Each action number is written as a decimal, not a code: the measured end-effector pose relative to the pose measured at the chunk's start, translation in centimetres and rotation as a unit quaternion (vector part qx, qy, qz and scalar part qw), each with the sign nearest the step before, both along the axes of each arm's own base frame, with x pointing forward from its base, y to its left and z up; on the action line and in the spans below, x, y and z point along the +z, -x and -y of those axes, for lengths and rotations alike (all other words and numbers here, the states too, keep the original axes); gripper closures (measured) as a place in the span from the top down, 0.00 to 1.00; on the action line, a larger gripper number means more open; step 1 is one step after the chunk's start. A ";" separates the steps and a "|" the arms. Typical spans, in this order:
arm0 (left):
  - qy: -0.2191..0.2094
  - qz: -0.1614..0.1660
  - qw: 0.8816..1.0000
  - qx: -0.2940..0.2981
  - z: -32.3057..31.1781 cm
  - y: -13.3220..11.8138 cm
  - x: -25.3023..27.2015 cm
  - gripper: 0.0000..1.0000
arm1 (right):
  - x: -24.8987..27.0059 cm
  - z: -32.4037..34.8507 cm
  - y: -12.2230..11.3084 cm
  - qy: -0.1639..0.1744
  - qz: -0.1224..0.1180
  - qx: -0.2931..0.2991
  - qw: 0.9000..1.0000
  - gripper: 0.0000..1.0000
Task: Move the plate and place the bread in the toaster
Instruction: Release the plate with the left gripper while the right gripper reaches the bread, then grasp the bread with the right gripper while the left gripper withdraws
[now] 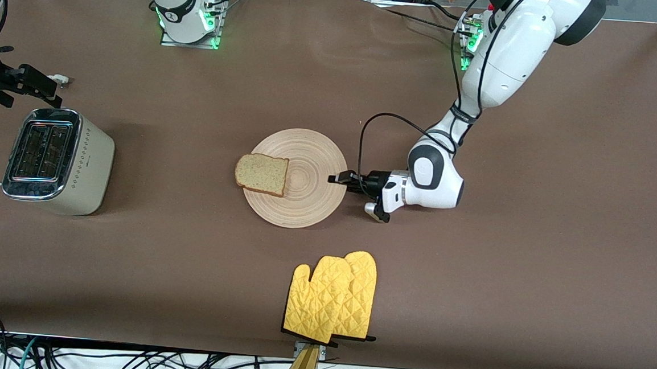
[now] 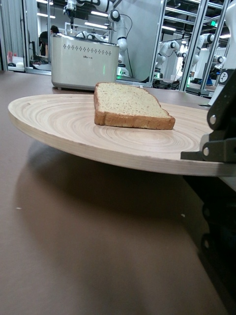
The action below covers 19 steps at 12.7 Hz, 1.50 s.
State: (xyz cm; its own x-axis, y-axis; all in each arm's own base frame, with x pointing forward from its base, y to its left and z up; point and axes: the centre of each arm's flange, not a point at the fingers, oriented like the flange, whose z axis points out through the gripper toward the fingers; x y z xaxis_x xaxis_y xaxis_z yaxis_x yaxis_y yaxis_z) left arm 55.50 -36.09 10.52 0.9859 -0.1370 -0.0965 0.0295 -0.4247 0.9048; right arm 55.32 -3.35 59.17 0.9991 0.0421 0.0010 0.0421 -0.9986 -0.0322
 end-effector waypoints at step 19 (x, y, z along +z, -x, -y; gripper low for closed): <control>-0.126 0.161 0.979 -0.019 -19.8 -4.7 17.3 1.00 | -28.7 -17.6 0.0 -0.202 -0.072 -0.052 0.975 1.00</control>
State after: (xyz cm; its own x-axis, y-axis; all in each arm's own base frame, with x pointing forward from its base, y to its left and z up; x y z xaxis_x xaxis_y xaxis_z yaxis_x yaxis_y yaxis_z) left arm 60.18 -16.33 27.77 0.9656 -0.1856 0.1820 -0.2592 -0.6310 0.7312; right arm 55.34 14.26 30.47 0.9889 -0.0337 -0.1446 -0.0925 -0.9016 -0.4225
